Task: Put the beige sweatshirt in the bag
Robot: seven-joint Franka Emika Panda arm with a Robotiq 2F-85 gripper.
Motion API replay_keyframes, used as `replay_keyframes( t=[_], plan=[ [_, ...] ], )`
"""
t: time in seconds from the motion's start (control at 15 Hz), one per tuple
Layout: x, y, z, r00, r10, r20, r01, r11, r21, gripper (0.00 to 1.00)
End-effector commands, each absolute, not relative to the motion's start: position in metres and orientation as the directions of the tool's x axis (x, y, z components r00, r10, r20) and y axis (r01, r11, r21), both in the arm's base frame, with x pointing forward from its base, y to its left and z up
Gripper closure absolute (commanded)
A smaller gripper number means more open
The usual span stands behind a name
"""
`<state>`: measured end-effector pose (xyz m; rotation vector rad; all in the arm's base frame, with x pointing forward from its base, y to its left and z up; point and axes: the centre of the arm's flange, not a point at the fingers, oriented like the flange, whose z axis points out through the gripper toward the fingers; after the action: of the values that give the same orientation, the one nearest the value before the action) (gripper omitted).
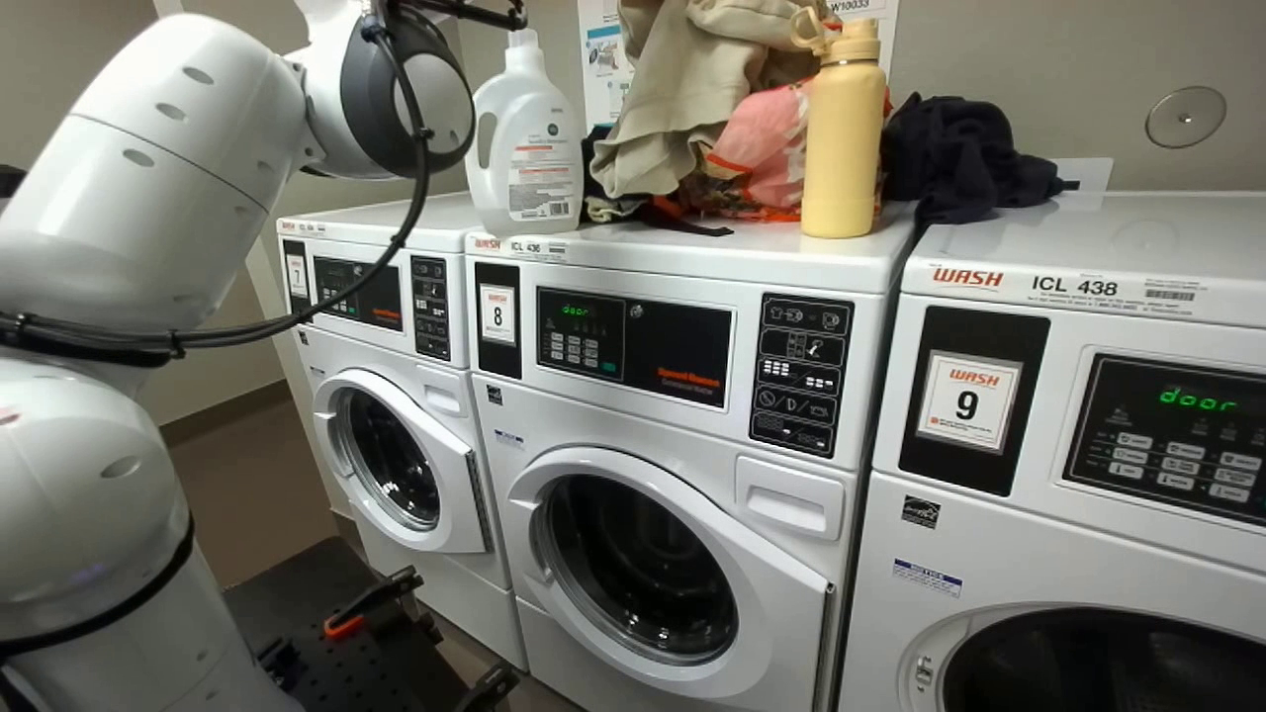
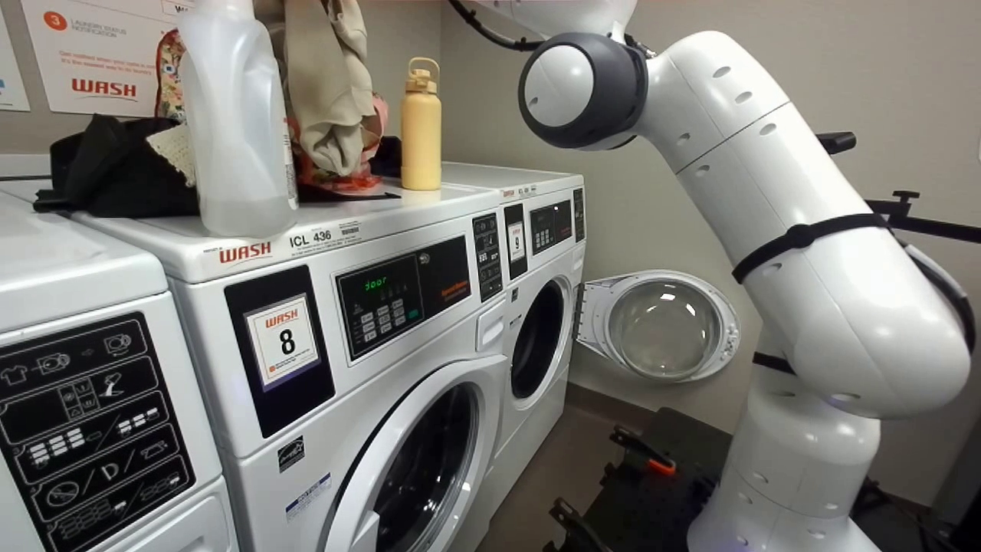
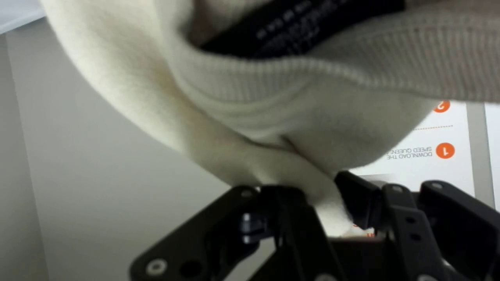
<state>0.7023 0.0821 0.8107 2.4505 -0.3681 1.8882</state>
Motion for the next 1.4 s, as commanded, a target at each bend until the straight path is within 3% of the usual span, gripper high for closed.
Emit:
replay_keyframes(
  t=[0.0,0.4,0.47,1.33],
  plan=[
    [0.702,0.083,0.811,0.237,-0.169,0.957,-0.201,-0.972,-0.122,0.8],
    [0.702,0.084,0.811,0.237,-0.168,0.957,-0.2,-0.972,-0.121,0.8],
    [0.703,0.082,0.81,0.229,-0.156,0.961,-0.212,-0.971,-0.107,0.95],
    [0.777,0.057,0.835,0.015,-0.124,0.992,-0.129,-0.984,-0.121,0.95]
  ],
)
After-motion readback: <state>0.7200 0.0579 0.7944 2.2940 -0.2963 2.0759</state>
